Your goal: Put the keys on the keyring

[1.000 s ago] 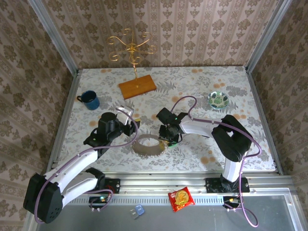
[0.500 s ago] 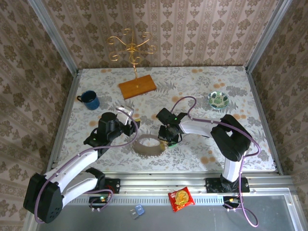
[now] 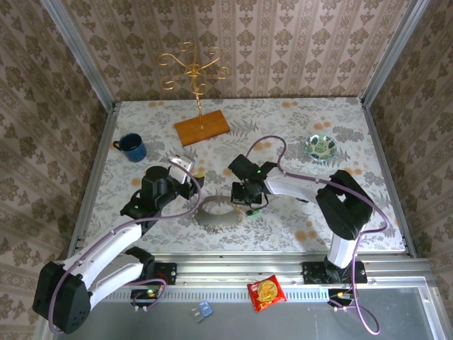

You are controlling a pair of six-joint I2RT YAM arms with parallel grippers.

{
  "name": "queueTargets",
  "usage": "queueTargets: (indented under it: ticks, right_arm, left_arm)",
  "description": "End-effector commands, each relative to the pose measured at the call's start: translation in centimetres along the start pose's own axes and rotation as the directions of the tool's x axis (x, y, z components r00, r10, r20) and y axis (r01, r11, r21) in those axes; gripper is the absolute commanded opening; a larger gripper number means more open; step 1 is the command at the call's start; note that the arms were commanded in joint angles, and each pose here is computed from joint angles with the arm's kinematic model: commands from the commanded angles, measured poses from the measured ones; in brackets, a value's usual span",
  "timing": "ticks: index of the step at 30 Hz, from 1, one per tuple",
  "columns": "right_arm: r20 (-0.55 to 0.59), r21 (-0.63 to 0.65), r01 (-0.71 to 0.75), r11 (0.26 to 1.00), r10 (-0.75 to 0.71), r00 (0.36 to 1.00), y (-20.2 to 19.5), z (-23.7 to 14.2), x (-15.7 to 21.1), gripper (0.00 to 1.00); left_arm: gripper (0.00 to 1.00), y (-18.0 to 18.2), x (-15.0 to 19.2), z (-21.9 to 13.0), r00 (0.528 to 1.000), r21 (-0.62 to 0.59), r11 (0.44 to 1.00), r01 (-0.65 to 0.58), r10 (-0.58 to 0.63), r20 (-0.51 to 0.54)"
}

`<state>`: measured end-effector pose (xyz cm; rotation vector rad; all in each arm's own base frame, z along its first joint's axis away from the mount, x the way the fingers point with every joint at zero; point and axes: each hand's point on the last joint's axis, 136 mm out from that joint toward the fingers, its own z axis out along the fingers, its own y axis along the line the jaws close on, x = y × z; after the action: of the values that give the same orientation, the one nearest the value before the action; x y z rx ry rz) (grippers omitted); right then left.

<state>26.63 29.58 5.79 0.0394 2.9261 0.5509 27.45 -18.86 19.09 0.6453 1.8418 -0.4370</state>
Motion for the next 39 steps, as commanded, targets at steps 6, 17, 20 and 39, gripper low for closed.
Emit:
queueTargets:
  ticks: [6,17,20,39]
  right_arm:
    - [0.23,-0.066,0.498,0.865,-0.472,0.851,5.3,-8.3,-2.3,0.0]
    - [0.341,-0.026,0.85,0.525,-0.795,0.502,8.0,-14.0,-1.7,0.0]
    - [0.345,-0.016,0.896,0.445,-0.838,0.422,8.1,-14.5,-1.2,0.0]
    - [0.483,-0.08,0.99,0.114,-0.865,0.139,9.0,-16.8,3.0,0.0]
  left_arm:
    - [0.59,-0.1,-2.7,-1.6,0.987,-0.014,0.992,-0.129,0.13,0.095]
    - [0.52,-3.8,-4.2,-3.1,0.917,0.148,0.912,-0.381,0.352,0.189]
    - [0.48,-5.9,-3.7,-3.6,0.892,0.264,0.856,-0.444,0.396,0.218]
    - [0.32,-11.8,-2.9,-4.0,0.844,0.557,0.637,-0.533,0.362,0.395]
